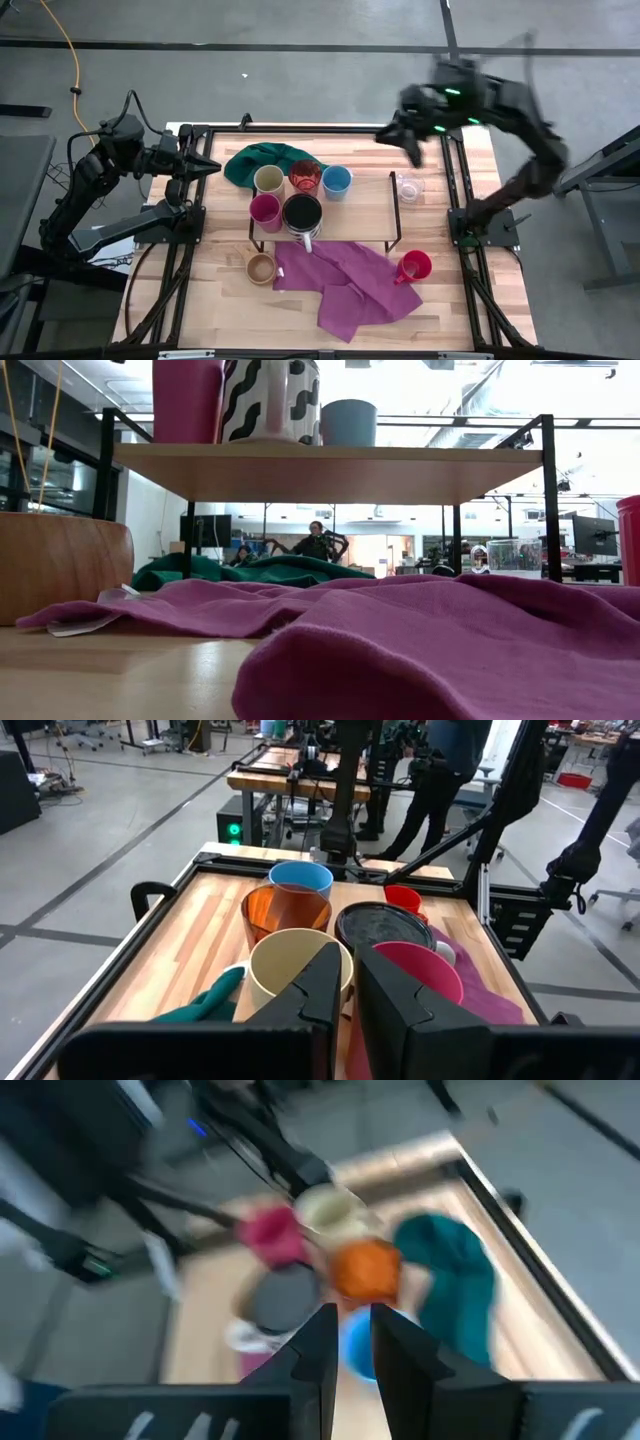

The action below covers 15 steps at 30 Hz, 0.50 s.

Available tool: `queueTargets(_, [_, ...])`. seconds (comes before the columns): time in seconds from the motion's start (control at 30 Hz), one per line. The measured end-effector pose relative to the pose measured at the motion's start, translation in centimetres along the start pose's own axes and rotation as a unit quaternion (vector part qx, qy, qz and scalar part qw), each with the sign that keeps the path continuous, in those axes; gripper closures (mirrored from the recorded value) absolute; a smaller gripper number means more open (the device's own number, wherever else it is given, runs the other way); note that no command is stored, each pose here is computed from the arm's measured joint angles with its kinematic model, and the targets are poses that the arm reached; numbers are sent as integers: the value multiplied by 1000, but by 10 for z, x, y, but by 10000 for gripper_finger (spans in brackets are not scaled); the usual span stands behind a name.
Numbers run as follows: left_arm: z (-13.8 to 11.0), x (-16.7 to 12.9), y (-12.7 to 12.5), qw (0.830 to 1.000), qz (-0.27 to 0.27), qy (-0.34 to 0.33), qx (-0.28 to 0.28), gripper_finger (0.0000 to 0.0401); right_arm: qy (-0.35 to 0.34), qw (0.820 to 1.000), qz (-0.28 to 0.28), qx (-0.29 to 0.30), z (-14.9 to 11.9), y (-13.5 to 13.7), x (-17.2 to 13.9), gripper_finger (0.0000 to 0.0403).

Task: Stack small to large cups/mugs on shelf
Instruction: Put the red mug on the shelf

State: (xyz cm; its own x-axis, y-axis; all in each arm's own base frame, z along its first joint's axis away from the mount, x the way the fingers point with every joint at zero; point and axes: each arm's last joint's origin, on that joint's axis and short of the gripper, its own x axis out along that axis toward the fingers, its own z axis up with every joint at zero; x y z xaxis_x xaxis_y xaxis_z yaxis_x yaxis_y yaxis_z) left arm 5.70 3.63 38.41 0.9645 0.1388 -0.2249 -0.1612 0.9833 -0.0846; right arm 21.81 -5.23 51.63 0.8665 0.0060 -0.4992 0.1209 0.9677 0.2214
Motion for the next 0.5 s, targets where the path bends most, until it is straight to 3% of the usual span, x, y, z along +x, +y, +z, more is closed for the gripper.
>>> queueTargets(0.2, [0,0,0,1000,0,0,1,377,-131,990,23,50,-42,22,-56,347])
queueTargets(0.33, [0,0,0,1000,0,0,-4,377,-133,983,26,122,-92,22,-51,347])
queueTargets(0.5, [0,0,0,1000,6,0,-18,377,-94,974,55,198,-151,22,-24,347])
